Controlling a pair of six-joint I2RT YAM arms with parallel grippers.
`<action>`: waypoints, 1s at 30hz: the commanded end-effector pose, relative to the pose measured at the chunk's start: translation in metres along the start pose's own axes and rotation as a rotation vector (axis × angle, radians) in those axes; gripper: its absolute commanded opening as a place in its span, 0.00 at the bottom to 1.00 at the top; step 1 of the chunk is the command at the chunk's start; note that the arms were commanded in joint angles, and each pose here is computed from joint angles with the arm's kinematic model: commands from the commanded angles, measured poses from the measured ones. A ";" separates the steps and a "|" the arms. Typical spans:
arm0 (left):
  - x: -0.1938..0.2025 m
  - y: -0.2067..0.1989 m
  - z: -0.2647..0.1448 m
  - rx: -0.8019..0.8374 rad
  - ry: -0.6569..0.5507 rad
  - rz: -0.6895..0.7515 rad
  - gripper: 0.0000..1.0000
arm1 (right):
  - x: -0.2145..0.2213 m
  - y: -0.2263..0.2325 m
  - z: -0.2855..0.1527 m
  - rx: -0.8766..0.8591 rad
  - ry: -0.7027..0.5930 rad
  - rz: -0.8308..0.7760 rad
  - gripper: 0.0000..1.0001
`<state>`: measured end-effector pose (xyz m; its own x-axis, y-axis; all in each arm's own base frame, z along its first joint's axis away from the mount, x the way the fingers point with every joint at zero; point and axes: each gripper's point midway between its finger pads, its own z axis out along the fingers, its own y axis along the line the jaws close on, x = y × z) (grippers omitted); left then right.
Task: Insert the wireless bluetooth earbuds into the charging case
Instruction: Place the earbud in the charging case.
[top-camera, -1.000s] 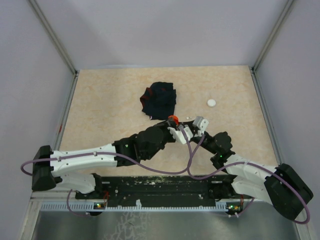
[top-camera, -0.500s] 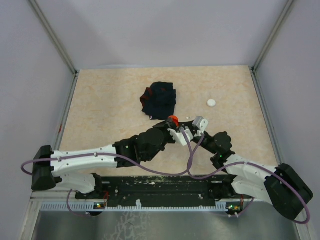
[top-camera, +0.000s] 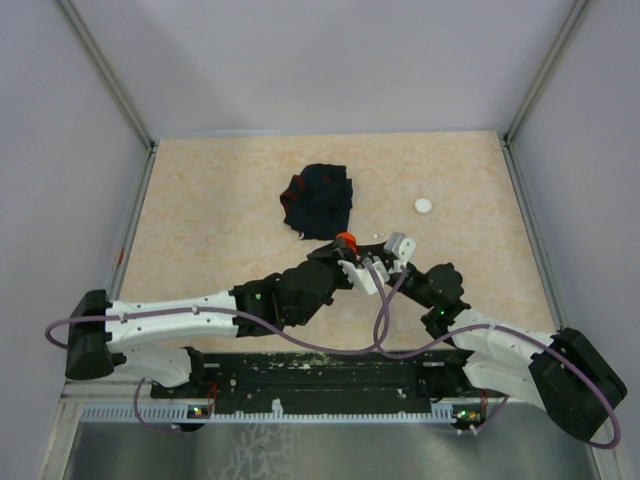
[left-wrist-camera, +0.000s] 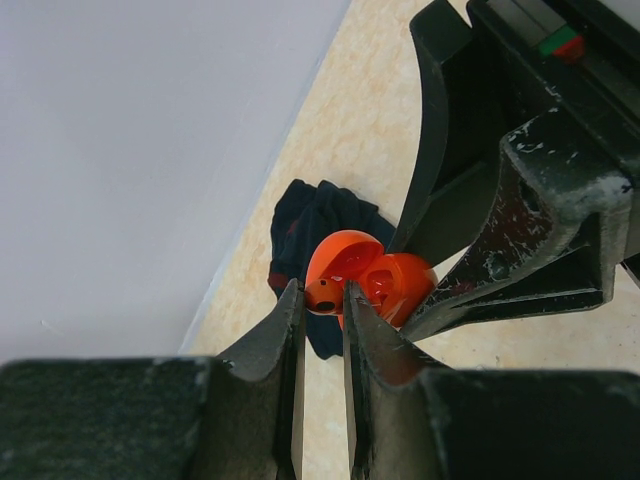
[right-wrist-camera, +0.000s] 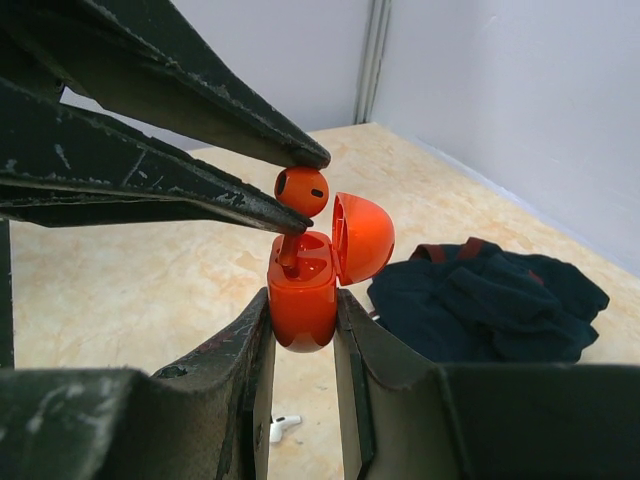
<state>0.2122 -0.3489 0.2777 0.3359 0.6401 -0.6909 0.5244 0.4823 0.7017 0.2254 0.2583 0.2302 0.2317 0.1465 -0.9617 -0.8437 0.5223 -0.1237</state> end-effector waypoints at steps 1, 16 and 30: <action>0.007 -0.014 0.000 0.025 0.031 0.047 0.17 | -0.046 -0.007 0.009 0.020 -0.139 -0.039 0.00; 0.001 -0.028 -0.001 0.082 0.005 0.014 0.28 | -0.055 -0.007 0.009 0.025 -0.173 -0.004 0.00; -0.008 -0.024 -0.003 0.074 -0.021 -0.058 0.49 | -0.054 -0.007 0.009 0.025 -0.171 0.002 0.00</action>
<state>0.2025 -0.3579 0.2678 0.3256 0.6256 -0.7090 0.5617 0.4752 0.6773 0.2265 0.2577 0.2281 0.1806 0.1684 -0.9690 -0.8456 0.5298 -0.0655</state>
